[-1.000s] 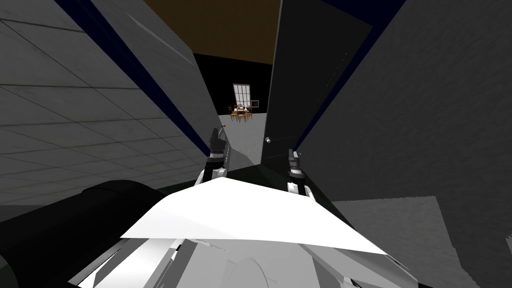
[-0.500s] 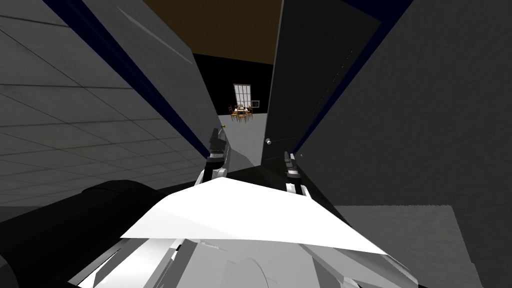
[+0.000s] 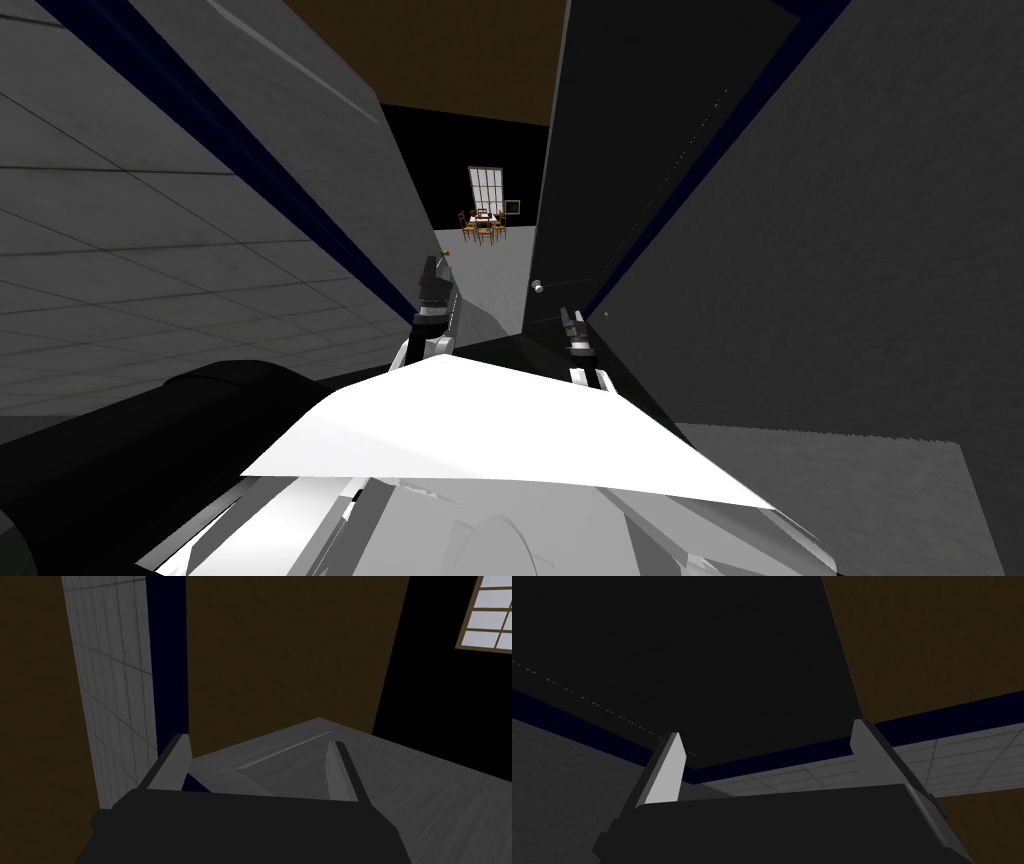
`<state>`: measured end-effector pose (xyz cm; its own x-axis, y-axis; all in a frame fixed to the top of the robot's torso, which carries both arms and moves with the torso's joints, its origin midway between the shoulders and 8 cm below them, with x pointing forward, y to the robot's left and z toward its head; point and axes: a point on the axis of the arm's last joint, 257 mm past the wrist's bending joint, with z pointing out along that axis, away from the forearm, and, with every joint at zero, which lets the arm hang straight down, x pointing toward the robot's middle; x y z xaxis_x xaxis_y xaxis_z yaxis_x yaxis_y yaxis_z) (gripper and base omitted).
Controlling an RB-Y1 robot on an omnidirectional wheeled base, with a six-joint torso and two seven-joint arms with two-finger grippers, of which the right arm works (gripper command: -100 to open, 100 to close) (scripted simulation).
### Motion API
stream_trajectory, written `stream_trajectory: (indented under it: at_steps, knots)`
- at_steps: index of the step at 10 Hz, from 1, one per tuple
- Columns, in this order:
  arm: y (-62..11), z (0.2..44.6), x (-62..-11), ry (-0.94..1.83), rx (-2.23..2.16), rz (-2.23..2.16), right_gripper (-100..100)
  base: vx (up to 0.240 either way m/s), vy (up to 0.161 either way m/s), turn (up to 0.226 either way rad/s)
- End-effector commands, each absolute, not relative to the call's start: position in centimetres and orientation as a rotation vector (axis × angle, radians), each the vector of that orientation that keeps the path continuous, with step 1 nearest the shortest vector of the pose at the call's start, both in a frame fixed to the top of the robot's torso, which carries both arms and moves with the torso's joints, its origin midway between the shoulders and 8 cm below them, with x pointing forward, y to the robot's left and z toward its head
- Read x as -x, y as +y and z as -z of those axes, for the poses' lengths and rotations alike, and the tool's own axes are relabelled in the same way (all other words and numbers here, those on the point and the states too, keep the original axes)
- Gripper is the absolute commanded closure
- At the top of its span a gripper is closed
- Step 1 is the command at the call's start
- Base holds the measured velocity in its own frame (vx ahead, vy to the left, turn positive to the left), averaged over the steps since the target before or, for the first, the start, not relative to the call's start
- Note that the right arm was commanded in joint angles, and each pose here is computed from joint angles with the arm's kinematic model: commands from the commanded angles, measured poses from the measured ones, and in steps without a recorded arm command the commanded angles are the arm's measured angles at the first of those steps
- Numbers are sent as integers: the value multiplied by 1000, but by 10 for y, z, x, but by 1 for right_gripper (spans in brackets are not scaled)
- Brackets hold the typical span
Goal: Push the door open
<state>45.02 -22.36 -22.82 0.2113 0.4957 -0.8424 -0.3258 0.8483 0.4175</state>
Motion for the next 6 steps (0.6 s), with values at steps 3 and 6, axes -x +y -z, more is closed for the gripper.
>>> stream_trajectory:
  at_steps: [3,6]
  knots:
    - [-218,254,-455,1287,-103,-522,-100,61,-2,13]
    - [-211,282,-458,1344,-39,-471,-100,90,-6,23]
